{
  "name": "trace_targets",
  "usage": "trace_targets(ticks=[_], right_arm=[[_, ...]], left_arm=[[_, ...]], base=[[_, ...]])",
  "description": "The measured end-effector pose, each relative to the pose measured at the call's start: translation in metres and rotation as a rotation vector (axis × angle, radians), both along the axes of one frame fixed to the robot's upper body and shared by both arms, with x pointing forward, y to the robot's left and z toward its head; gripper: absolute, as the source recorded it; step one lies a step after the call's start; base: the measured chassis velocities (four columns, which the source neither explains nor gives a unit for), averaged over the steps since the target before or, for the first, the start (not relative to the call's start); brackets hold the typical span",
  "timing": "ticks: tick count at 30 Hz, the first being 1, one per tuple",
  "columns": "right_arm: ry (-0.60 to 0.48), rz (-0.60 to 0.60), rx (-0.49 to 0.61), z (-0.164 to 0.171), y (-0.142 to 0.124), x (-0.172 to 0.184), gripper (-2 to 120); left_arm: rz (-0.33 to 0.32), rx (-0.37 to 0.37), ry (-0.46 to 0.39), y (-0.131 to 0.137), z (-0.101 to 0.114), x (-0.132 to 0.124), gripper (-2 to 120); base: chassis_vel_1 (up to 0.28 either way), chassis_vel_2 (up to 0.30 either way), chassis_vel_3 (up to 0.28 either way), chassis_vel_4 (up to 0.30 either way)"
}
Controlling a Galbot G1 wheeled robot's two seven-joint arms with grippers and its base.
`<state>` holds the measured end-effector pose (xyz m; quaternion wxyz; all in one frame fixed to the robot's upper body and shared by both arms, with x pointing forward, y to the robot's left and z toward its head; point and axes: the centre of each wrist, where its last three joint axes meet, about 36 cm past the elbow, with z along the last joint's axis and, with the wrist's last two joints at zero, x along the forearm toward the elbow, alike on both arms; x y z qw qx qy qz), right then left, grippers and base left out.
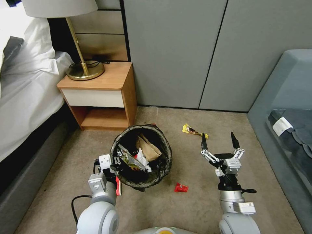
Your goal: Pick up the trash bin, then pick up the garbage from the floor and place it into the trash bin.
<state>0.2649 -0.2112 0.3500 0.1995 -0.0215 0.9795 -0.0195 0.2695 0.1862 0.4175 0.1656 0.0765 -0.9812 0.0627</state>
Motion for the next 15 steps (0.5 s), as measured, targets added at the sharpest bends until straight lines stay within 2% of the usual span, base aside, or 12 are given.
trace_targets(ticks=[8,13,14,15], right_arm=[[-0.005,0.007,-0.002,0.001,0.0,0.003,100],[-0.018,0.037,-0.062,0.0,-0.012,0.013,100],[-0.014,0.159,-0.169,0.0,-0.031,0.028,100],[0.012,0.238,-0.202,0.0,-0.036,0.034,100]], left_arm=[[0.0,-0.001,-0.002,0.0,0.001,0.0,0],[0.0,0.0,-0.002,0.001,0.001,0.0,0],[0.003,0.004,-0.003,0.003,0.002,0.0,0],[0.003,0.006,-0.005,0.004,0.003,0.0,0]], base=[[0.0,0.0,0.0,0.0],[0.0,0.0,0.0,0.0],[0.0,0.0,0.0,0.0],[0.0,0.0,0.0,0.0]])
